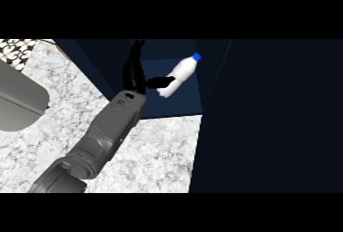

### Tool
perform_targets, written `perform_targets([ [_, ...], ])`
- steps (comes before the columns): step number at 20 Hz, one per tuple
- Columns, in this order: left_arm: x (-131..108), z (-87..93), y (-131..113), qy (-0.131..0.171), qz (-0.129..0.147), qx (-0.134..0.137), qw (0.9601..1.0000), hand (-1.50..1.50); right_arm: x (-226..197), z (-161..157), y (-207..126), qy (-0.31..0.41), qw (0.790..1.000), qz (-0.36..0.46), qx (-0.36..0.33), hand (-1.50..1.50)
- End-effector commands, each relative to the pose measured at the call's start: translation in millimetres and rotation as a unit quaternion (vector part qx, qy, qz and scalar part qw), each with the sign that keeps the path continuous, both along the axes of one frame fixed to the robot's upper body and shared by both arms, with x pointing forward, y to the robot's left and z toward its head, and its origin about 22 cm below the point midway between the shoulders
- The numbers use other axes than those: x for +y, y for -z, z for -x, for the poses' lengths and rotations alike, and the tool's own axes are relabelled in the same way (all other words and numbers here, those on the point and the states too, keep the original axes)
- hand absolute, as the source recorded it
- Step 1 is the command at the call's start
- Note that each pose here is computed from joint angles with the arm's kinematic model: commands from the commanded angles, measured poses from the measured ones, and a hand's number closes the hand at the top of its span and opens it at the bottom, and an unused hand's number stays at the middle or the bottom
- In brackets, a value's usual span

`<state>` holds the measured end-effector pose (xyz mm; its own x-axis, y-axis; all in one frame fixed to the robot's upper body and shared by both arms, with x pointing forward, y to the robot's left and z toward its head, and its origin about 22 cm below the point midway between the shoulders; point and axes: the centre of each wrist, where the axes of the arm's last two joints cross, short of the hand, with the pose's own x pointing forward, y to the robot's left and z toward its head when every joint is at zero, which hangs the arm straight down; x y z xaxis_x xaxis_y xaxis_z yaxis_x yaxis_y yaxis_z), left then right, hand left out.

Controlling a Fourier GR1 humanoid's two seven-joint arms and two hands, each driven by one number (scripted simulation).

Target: Pick up the bottled water, place it into the cabinet and close the cabinet

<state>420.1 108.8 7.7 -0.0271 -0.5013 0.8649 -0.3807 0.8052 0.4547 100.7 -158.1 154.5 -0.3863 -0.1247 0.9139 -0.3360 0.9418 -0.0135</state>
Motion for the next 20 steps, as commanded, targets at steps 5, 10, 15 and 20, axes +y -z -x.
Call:
perform_targets([
  [5,14,2.2,7,0.05,0.037,-0.02,0.9978,-1.5,-2,7,-2,-0.007,1.0,-0.007,-0.006,-1.5],
  [10,4,-9.2,-22,0.11,0.13,-0.097,0.9806,1.5,-3,17,-6,-0.008,1.0,-0.005,0.006,-1.5],
  [15,-2,-4.8,-20,0.187,0.185,-0.118,0.9577,1.5,-3,13,-14,0.001,1.0,-0.005,-0.004,-1.5],
  [20,8,1.4,-8,0.234,0.243,-0.114,0.9343,1.5,-8,22,-22,0.015,1.0,-0.016,0.001,-1.5],
])
